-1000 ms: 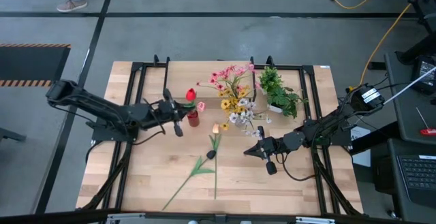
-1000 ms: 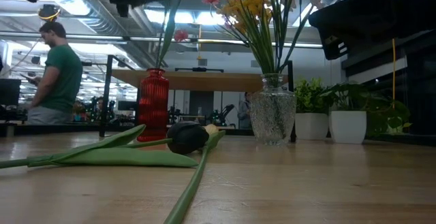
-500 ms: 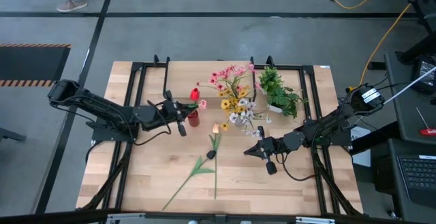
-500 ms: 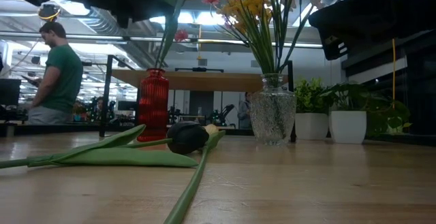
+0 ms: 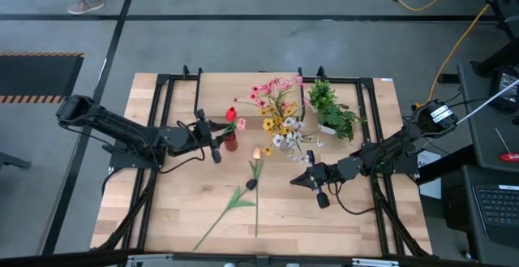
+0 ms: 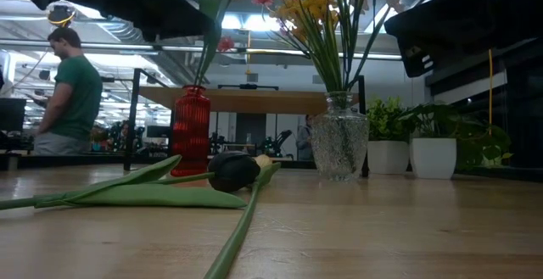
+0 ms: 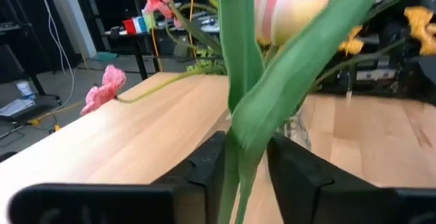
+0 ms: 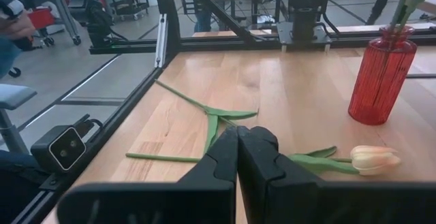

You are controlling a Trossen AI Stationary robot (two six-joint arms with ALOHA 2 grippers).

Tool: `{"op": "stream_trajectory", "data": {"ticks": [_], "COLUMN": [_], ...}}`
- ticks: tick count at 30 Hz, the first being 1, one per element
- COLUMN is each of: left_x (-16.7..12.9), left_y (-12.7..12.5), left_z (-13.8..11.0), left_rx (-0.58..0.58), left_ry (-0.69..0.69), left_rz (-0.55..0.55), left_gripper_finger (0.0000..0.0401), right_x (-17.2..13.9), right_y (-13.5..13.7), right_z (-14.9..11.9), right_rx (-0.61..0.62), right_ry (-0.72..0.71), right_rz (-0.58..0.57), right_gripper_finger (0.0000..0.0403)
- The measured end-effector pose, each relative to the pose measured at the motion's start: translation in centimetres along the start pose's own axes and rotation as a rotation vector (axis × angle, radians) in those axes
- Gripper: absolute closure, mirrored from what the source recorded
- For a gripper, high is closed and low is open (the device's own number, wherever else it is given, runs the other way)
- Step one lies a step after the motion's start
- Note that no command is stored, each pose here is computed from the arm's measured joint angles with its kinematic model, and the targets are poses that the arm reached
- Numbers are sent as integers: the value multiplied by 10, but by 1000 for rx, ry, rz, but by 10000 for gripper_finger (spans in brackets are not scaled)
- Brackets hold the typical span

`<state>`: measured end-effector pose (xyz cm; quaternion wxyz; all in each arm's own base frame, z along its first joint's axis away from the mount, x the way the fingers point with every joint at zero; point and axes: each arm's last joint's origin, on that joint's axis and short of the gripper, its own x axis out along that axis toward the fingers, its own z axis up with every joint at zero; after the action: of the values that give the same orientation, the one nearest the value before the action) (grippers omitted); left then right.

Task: Pick and place flowers into a vace then onto a shelf
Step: Put the red flower into the red flower vase, then put the black flower into the red flower vase

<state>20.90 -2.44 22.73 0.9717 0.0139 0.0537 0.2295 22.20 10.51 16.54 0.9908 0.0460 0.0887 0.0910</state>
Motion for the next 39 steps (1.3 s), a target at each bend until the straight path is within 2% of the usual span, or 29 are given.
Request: {"op": "stream_trajectory", "data": {"ticks": [5, 11, 16, 22, 26, 32, 39], "left_x": [-7, -15, -21, -29, -36, -38, -33], "left_y": [5, 9, 5, -4, -15, -42, -83], "left_z": [2, 7, 7, 27, 39, 41, 35], "left_rx": [-38, -67, 9, 63, 68, 101, 150], "left_ry": [24, 26, 52, 174, 231, 292, 485], "left_rz": [-2, -72, -88, -67, -116, -139, -133], "left_gripper_finger": [257, 221, 210, 210, 210, 217, 226], "right_x": [0, 0, 0, 0, 0, 0, 0], "right_y": [0, 0, 0, 0, 0, 0, 0], "right_z": [0, 0, 0, 0, 0, 0, 0], "right_rx": [3, 0, -2, -3, -5, -5, 18], "right_ry": [1, 1, 1, 1, 1, 1, 2], "right_rz": [0, 0, 0, -1, -1, -1, -1], "right_gripper_finger": [395, 395, 395, 395, 395, 395, 395]}}
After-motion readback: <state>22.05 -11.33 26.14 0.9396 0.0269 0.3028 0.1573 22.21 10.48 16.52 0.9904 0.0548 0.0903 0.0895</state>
